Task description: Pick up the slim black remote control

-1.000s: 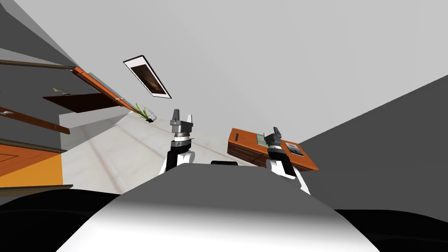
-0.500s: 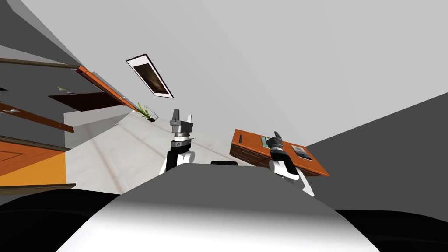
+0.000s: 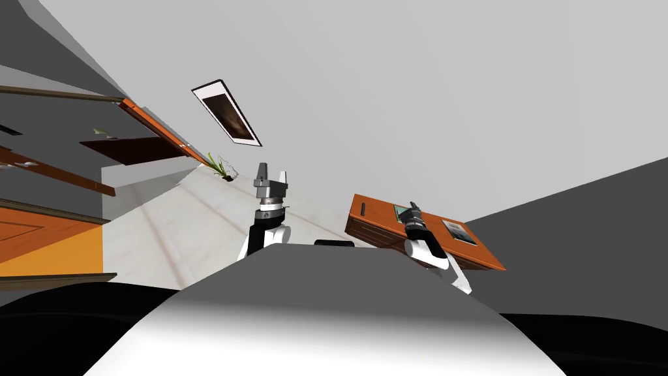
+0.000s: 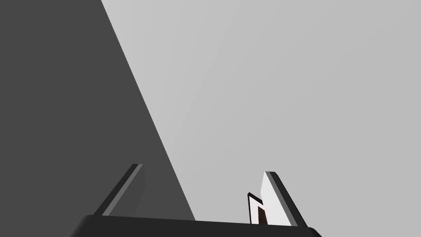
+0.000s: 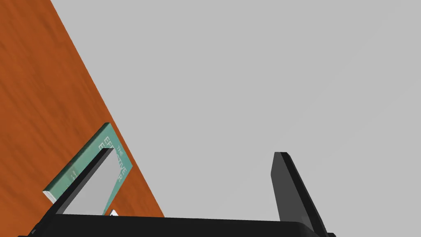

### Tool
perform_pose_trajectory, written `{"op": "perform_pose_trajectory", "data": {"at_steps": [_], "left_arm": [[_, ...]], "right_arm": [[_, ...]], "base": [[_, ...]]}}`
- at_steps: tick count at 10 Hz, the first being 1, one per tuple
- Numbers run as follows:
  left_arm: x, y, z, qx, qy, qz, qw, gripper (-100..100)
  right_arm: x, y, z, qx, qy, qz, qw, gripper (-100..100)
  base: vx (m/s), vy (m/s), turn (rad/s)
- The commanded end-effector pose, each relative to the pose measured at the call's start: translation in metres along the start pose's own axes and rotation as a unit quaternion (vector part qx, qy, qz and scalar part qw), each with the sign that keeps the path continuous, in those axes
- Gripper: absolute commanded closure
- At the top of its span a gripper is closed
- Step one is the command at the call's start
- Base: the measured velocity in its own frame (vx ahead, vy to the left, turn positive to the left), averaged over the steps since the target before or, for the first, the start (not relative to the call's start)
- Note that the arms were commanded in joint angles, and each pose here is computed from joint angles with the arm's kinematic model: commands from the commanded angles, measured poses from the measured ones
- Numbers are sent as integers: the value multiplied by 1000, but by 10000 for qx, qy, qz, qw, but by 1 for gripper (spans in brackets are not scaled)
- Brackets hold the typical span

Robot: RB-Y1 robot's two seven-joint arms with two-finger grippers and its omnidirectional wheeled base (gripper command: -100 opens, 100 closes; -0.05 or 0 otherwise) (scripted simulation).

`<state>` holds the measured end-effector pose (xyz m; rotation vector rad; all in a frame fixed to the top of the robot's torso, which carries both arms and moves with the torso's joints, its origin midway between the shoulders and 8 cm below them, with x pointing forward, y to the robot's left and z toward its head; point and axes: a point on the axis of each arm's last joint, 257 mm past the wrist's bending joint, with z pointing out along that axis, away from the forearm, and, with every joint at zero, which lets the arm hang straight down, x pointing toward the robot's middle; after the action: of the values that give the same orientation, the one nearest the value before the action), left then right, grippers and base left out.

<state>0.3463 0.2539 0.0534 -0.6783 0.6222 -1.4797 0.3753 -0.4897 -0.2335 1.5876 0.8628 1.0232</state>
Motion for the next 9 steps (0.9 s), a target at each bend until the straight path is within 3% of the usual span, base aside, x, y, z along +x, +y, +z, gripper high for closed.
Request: {"op": "perform_pose_trajectory", "data": {"at_steps": [1, 5, 7, 9], "left_arm": [[0, 0, 0, 0, 0, 0, 10000, 0], [0, 0, 0, 0, 0, 0, 10000, 0], [0, 0, 0, 0, 0, 0, 10000, 0], [0, 0, 0, 0, 0, 0, 10000, 0]], "right_arm": [[-23, -19, 4, 315, -246, 187, 9990, -100], [-73, -65, 3, 965, -802, 574, 9904, -100], [-81, -78, 0, 1142, -906, 582, 9876, -100], [-104, -101, -5, 1488, -1207, 804, 9782, -100]], "base": [[89, 96, 35], [88, 94, 21], [71, 55, 4], [80, 65, 23]]}}
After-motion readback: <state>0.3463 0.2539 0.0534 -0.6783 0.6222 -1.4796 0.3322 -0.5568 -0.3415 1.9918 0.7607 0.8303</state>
